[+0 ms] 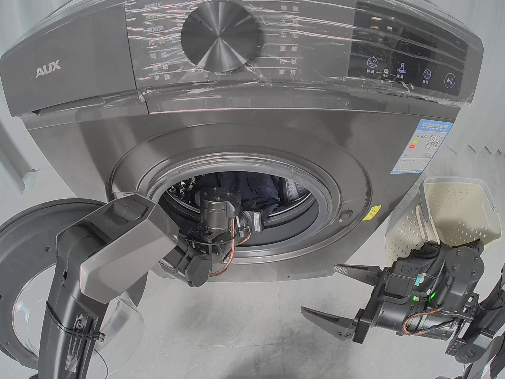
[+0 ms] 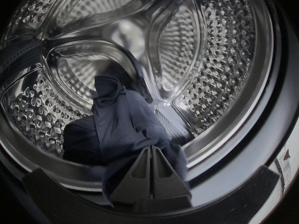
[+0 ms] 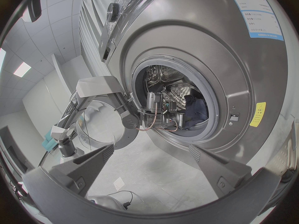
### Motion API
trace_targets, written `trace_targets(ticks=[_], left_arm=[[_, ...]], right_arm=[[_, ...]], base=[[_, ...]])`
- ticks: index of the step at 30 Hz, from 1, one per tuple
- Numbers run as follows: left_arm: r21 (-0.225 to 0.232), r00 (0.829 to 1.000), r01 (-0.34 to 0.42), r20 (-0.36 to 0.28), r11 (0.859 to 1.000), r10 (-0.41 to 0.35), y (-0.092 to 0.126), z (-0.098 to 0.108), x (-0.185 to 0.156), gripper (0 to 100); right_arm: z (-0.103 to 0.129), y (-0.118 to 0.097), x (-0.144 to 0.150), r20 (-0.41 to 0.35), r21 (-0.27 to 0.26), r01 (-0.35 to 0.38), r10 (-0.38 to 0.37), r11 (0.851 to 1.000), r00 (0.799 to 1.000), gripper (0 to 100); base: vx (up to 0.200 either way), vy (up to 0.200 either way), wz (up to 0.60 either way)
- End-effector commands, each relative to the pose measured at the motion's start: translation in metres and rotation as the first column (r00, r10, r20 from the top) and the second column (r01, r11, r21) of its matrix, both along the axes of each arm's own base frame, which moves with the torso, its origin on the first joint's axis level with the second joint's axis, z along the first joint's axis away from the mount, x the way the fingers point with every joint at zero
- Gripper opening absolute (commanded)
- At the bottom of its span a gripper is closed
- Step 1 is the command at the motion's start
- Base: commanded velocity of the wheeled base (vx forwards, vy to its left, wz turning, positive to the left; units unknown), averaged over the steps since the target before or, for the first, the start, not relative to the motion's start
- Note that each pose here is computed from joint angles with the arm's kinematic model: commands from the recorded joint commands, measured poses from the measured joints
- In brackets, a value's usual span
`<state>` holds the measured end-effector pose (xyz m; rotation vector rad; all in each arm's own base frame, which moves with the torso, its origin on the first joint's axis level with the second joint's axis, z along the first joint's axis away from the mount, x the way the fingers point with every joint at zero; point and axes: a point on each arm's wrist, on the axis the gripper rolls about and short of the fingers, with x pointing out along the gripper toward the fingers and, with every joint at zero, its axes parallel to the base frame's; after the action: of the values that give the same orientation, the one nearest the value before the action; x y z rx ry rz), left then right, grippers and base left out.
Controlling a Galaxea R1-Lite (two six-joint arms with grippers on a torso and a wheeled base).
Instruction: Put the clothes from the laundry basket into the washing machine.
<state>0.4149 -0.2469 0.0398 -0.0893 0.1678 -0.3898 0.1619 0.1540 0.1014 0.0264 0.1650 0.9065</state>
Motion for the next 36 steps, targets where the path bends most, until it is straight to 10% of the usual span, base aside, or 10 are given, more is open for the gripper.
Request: trace_targets(ticks=[1,10,24,25,36], left_arm=[[-0.037,0.999,-0.012,0.049,0.999,0.013,-0.005,0.003,0.014,0],[-0.178,0.968,-0.086,0.219,0.98,0.125,-0.01,0.014,0.054,0],[-0.171,0.97,-0.08,0.213,0.982,0.116,-0.011,0.018,0.046,0],[-0.174,0.97,-0.077,0.214,0.982,0.114,-0.011,0.027,0.041,100],[-0.027,0.999,-0.016,0.045,1.0,0.017,-0.002,0.041,-0.009,100]], right_arm=[[0.002,0.002,0.002,0.008,0.007,-0.001,0.001,1.0,1.0,100],[0.003,0.002,0.002,0.012,0.011,-0.001,0.001,1.0,1.0,100],[0.002,0.002,0.002,0.01,0.01,-0.001,0.001,1.0,1.0,100],[0.002,0.002,0.002,0.01,0.01,-0.001,0.001,1.0,1.0,100],[0.0,0.003,0.003,0.001,0.003,-0.002,0.002,1.0,1.0,100]], base=[[0.0,0.0,0.0],[0.0,0.0,0.0],[0.0,0.0,0.0],[0.0,0.0,0.0],[0.0,0.0,0.0]])
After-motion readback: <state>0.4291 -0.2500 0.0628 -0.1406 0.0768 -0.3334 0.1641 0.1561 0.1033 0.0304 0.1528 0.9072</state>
